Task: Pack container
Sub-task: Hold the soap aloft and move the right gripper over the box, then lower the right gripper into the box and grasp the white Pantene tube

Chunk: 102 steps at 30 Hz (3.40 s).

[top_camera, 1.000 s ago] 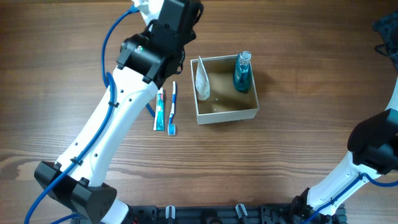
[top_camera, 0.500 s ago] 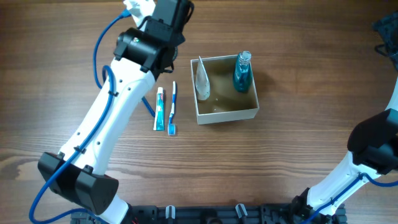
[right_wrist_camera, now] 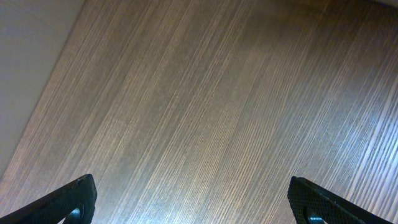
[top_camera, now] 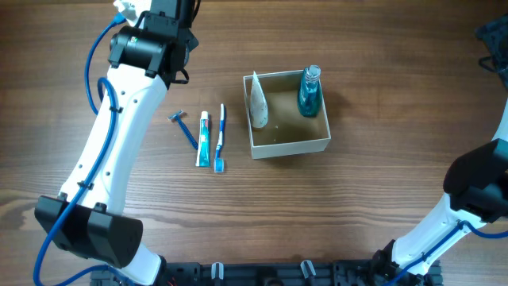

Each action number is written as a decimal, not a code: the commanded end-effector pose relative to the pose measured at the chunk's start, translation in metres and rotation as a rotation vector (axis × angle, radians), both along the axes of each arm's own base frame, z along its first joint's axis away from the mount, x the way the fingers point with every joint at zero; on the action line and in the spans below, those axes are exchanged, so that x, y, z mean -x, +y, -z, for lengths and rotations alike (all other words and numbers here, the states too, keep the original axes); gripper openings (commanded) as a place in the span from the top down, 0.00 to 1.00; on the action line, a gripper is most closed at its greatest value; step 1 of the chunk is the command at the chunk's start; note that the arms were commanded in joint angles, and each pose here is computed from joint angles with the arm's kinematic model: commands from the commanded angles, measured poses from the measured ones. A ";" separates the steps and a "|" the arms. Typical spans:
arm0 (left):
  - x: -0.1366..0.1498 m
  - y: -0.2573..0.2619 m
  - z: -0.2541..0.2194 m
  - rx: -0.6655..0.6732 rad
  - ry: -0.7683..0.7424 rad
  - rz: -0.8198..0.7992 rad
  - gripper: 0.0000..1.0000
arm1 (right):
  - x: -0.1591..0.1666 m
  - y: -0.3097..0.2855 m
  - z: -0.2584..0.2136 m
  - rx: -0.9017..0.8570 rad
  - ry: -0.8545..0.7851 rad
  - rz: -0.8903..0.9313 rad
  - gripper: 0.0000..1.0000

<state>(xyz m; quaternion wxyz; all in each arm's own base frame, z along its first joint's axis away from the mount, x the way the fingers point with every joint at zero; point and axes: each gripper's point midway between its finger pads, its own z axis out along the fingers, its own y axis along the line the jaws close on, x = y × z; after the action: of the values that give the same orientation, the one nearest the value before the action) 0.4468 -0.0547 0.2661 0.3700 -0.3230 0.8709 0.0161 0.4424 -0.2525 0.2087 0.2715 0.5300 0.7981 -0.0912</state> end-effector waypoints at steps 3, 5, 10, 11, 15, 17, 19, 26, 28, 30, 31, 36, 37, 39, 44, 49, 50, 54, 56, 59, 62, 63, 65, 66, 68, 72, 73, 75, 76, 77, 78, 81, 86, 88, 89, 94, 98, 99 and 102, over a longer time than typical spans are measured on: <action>-0.004 -0.002 0.001 0.020 0.011 0.023 0.81 | -0.004 0.001 0.005 -0.009 -0.007 0.010 0.00; -0.004 -0.004 0.006 0.028 0.027 0.031 0.81 | -0.016 -0.005 -0.003 0.015 -0.064 0.013 0.00; -0.002 -0.009 0.019 0.039 0.073 0.046 0.81 | -0.039 -0.001 -0.014 -0.020 -0.192 0.006 0.00; -0.002 -0.009 0.021 0.039 0.081 0.047 0.81 | -0.041 0.002 -0.013 -0.044 -0.204 0.000 0.00; -0.003 -0.009 0.026 0.035 0.094 0.047 0.82 | -0.070 0.032 -0.024 -0.200 -0.348 -0.120 0.00; -0.003 -0.009 0.026 0.035 0.094 0.047 0.82 | -0.104 0.078 -0.058 -0.287 -0.518 -0.472 0.07; -0.003 -0.009 0.026 0.035 0.094 0.046 0.82 | -0.121 0.121 -0.094 -0.326 -0.677 -0.749 0.12; -0.004 -0.008 0.026 0.035 0.093 0.044 0.81 | -0.112 0.258 -0.135 -0.326 -0.734 -1.206 0.12; -0.004 -0.008 0.026 0.035 0.093 0.044 0.81 | -0.101 0.282 -0.124 -0.257 -0.635 -1.249 0.12; -0.004 -0.008 0.026 0.035 0.093 0.044 0.81 | -0.089 0.297 -0.115 -0.159 -0.522 -1.277 0.12; -0.004 -0.008 0.026 0.034 0.093 0.044 0.81 | -0.081 0.303 -0.111 -0.098 -0.455 -1.291 0.11; -0.004 -0.008 0.026 0.035 0.092 0.044 0.81 | -0.031 0.342 -0.117 0.126 -0.235 -1.380 0.03; -0.004 -0.009 0.026 0.036 0.089 0.044 0.81 | -0.019 0.351 -0.121 0.145 -0.214 -1.391 0.03; -0.005 -0.009 0.025 0.036 0.087 0.044 0.81 | -0.002 0.368 -0.128 0.143 -0.206 -1.431 0.04; -0.007 -0.009 0.024 0.036 0.074 0.042 0.81 | 0.037 0.396 -0.125 0.058 -0.156 -1.502 0.05; -0.010 0.000 0.019 -0.007 0.051 0.009 0.80 | 0.073 0.420 -0.100 -0.013 -0.004 -1.602 0.04; -0.010 0.002 0.018 -0.018 0.046 0.001 0.80 | 0.078 0.425 -0.096 -0.019 0.019 -1.624 0.04; -0.013 0.003 0.016 -0.019 0.032 -0.003 0.80 | 0.088 0.452 -0.086 -0.025 0.049 -1.710 0.04; -0.013 0.003 0.015 -0.018 0.027 -0.003 0.80 | 0.092 0.464 -0.082 -0.028 0.058 -1.741 0.04; -0.014 0.002 0.015 -0.018 0.026 -0.003 0.80 | 0.100 0.483 -0.062 -0.051 0.127 -1.793 0.04; -0.013 0.002 0.015 -0.018 0.027 -0.003 0.80 | 0.104 0.493 -0.037 -0.046 0.226 -1.835 0.04; -0.013 0.002 0.015 -0.017 0.027 -0.003 0.80 | 0.103 0.493 -0.027 -0.034 0.266 -1.832 0.05; -0.013 0.002 0.015 -0.017 0.027 -0.003 0.80 | 0.101 0.493 -0.013 -0.015 0.325 -1.827 0.05; -0.013 0.002 0.015 -0.017 0.027 -0.002 0.80 | 0.100 0.495 -0.007 -0.018 0.342 -1.829 0.05; -0.013 0.002 0.015 -0.018 0.028 -0.003 0.80 | 0.098 0.498 0.003 -0.027 0.366 -1.833 0.06; -0.013 0.002 0.015 -0.017 0.028 -0.002 0.80 | 0.091 0.502 0.018 -0.018 0.388 -1.853 0.13; -0.013 0.002 0.015 -0.017 0.027 -0.002 0.80 | 0.088 0.502 0.021 -0.011 0.394 -1.851 0.13; -0.013 0.002 0.015 -0.017 0.027 -0.002 0.80 | 0.084 0.502 0.027 0.000 0.403 -1.847 0.13; -0.013 0.002 0.015 -0.017 0.028 -0.002 0.80 | 0.083 0.503 0.029 0.001 0.402 -1.846 0.13; -0.013 0.002 0.015 -0.017 0.028 -0.002 0.80 | 0.081 0.505 0.030 0.005 0.396 -1.849 0.13; -0.013 0.002 0.015 -0.017 0.027 -0.002 0.80 | 0.078 0.506 0.031 0.008 0.388 -1.850 0.13; -0.013 0.002 0.015 -0.017 0.027 -0.002 0.80 | 0.072 0.511 0.030 0.025 0.356 -1.861 0.16; -0.013 0.002 0.015 -0.017 0.027 -0.002 0.80 | 0.067 0.513 0.029 0.034 0.333 -1.861 0.30; -0.013 0.002 0.015 -0.017 0.027 -0.003 0.80 | 0.068 0.513 0.029 0.032 0.337 -1.860 0.39; -0.013 0.002 0.015 -0.017 0.027 -0.002 0.80 | 0.068 0.513 0.029 0.030 0.339 -1.857 0.47; -0.013 0.002 0.015 -0.017 0.027 -0.002 0.80 | 0.068 0.513 0.029 0.023 0.335 -1.844 0.65; -0.013 0.002 0.015 -0.017 0.027 -0.003 0.80 | 0.067 0.513 0.029 0.024 0.332 -1.844 0.76; -0.013 0.002 0.015 -0.017 0.027 -0.003 0.80 | 0.067 0.513 0.029 0.024 0.332 -1.844 0.82; -0.013 0.002 0.015 -0.017 0.027 -0.003 0.80 | 0.067 0.514 0.028 0.025 0.329 -1.843 0.96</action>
<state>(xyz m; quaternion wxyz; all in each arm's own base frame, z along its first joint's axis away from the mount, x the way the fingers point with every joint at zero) 0.4561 -0.0605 0.2408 0.3448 -0.3184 0.8828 0.0182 0.3728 0.2588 0.1855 0.1278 -0.3315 0.9312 0.0812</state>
